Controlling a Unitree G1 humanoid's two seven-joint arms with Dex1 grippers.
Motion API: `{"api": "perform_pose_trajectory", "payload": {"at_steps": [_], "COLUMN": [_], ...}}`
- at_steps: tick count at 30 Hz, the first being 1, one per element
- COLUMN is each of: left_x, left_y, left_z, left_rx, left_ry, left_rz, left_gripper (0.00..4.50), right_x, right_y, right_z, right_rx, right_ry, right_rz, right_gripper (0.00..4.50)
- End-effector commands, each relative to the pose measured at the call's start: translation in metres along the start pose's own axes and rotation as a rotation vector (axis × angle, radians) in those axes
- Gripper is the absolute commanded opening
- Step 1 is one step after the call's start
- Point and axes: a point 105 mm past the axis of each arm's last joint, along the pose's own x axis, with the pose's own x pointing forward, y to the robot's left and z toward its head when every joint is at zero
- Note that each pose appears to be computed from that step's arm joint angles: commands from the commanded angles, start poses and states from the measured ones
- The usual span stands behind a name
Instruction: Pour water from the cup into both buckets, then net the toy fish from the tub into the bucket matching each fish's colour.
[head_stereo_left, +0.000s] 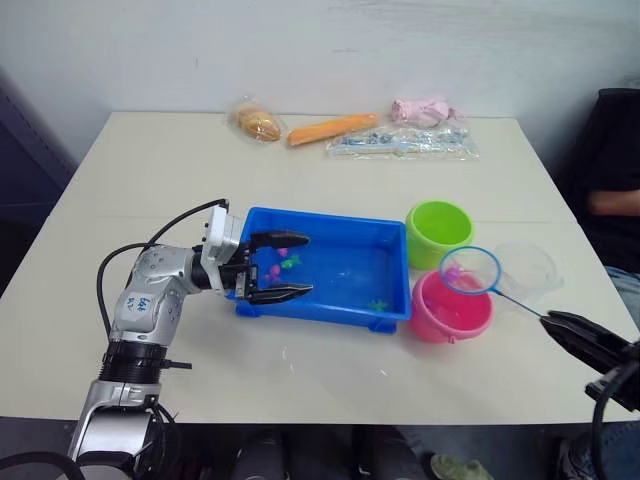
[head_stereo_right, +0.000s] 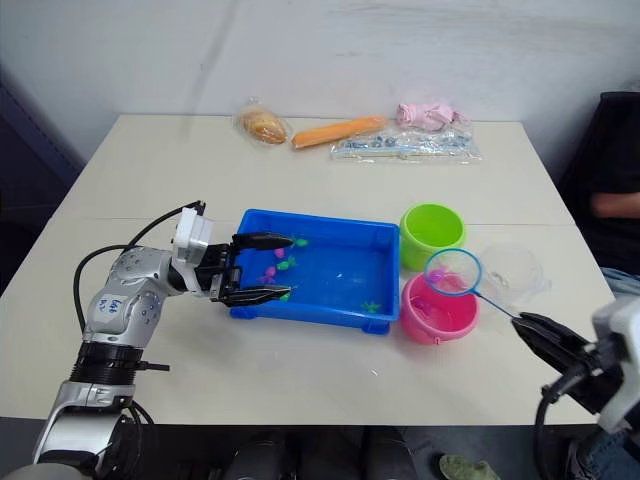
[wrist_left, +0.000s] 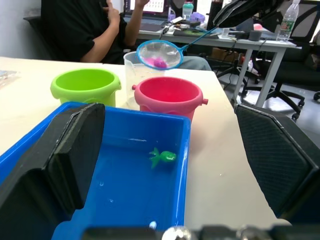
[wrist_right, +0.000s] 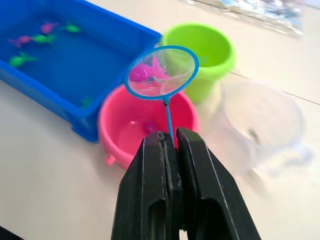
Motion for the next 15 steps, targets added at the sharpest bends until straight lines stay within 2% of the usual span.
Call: {"api": "perform_pose_trajectory", "payload": {"at_steps": [1, 4, 10, 15], "left_x": [0.006, 0.009, 0.008, 0.008], "left_y": [-0.001, -0.002, -0.003, -0.001], "left_z": [0.005, 0.005, 0.002, 0.001], "left_rx": [0.018, 0.020, 0.017, 0.020], "left_ry": [-0.026, -0.030, -0.028, -0.042], "left_rz": [-0.026, -0.041, -0.044, -0.021], "left_gripper": [4.47, 4.47, 4.47, 4.47], "right_x": [-0.003, -0.003, 0.002, 0.010], "right_y": [0.002, -0.002, 0.005, 0.009], "right_z": [0.002, -0.008, -0.020, -0.022], "right_rx": [-0.155, -0.216, -0.402, -0.613], "right_ry": [-0.018, -0.024, -0.024, -0.085], "right_rz": [-0.041, -0.082, -0.059, -0.081], "right_gripper": [0.00, 0.00, 0.00, 0.00]}}
